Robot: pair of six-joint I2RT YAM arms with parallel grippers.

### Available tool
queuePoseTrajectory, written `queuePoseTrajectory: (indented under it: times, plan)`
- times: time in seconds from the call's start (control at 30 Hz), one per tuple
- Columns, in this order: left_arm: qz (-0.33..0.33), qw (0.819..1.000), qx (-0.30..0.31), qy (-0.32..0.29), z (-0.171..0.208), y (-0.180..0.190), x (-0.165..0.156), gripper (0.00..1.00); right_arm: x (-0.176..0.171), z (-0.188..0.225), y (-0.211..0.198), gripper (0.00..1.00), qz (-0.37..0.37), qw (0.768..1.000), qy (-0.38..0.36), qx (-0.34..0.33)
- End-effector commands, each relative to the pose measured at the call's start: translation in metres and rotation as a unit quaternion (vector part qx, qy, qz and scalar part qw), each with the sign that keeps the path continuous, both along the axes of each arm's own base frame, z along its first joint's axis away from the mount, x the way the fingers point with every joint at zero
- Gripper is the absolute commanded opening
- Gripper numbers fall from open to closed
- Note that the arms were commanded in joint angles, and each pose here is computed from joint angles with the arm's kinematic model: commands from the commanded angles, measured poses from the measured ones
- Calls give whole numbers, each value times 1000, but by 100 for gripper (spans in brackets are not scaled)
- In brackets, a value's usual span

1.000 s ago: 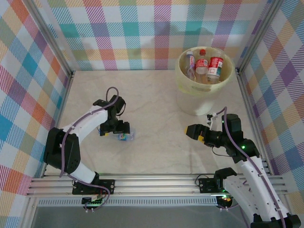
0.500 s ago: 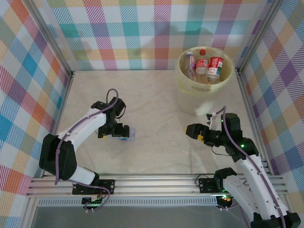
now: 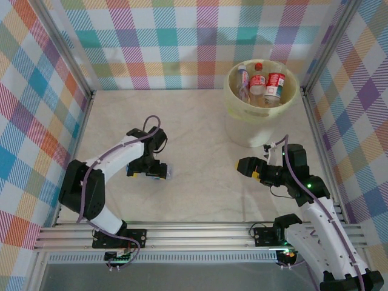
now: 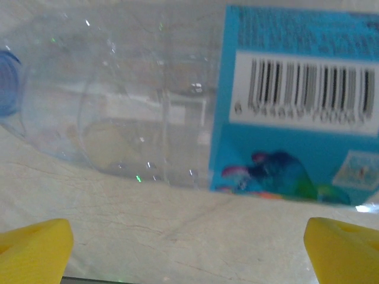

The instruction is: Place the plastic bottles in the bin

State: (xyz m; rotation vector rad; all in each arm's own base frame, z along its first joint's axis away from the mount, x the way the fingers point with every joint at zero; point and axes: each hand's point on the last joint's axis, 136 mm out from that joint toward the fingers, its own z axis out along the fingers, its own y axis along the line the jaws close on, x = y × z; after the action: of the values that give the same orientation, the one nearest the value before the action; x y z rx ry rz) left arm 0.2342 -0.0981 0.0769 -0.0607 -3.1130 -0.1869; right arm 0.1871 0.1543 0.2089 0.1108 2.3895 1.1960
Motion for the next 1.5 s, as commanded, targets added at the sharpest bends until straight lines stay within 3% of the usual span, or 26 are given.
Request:
queuePoseTrajectory:
  times: [0.0, 0.63, 1.47]
  plan:
    - [-26, 999, 32, -9, -1, 4, 13, 100, 1, 4, 1, 100, 7, 1000, -13, 3]
    - [-6, 998, 29, -49, 6, 0, 60, 100, -4, 1, -2, 100, 4, 1000, -13, -3]
    - [68, 997, -20, -18, -36, 5, 47, 100, -6, -2, -2, 100, 4, 1000, -10, -4]
